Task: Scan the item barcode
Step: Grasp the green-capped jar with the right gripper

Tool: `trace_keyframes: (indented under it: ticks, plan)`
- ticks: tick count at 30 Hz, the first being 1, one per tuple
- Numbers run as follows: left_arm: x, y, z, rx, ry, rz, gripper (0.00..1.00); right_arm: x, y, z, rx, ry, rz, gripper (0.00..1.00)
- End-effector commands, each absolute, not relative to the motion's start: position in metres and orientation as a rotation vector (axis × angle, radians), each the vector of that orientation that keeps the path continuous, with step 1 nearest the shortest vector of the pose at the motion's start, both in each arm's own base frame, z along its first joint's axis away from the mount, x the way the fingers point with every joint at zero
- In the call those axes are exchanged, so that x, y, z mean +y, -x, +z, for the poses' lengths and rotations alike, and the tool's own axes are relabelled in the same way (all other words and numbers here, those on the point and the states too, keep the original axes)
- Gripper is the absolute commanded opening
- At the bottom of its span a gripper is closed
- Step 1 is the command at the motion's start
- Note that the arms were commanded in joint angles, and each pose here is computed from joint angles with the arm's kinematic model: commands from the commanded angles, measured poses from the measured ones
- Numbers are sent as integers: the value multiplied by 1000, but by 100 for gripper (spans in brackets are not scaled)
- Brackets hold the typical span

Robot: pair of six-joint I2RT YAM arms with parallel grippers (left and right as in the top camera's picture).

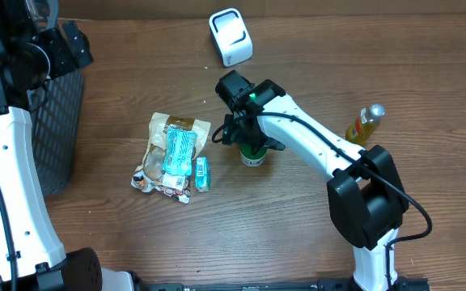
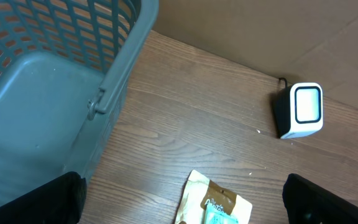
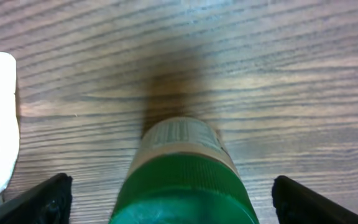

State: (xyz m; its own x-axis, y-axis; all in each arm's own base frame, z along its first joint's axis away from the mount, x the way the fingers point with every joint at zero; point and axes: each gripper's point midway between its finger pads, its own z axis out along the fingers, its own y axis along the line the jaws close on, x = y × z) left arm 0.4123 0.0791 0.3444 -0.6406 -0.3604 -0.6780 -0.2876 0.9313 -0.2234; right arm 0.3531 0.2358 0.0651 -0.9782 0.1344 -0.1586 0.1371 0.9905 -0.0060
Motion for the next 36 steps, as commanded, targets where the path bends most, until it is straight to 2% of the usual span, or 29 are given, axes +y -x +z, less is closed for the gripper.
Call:
trace_keyframes:
  ticks: [1, 36]
  plan:
    - [78, -414, 353, 2286, 427, -119, 100, 231, -353, 58, 2978, -210, -49, 100]
    - [78, -414, 353, 2286, 426, -119, 100, 229, -349, 48, 2989, -209, -54, 100]
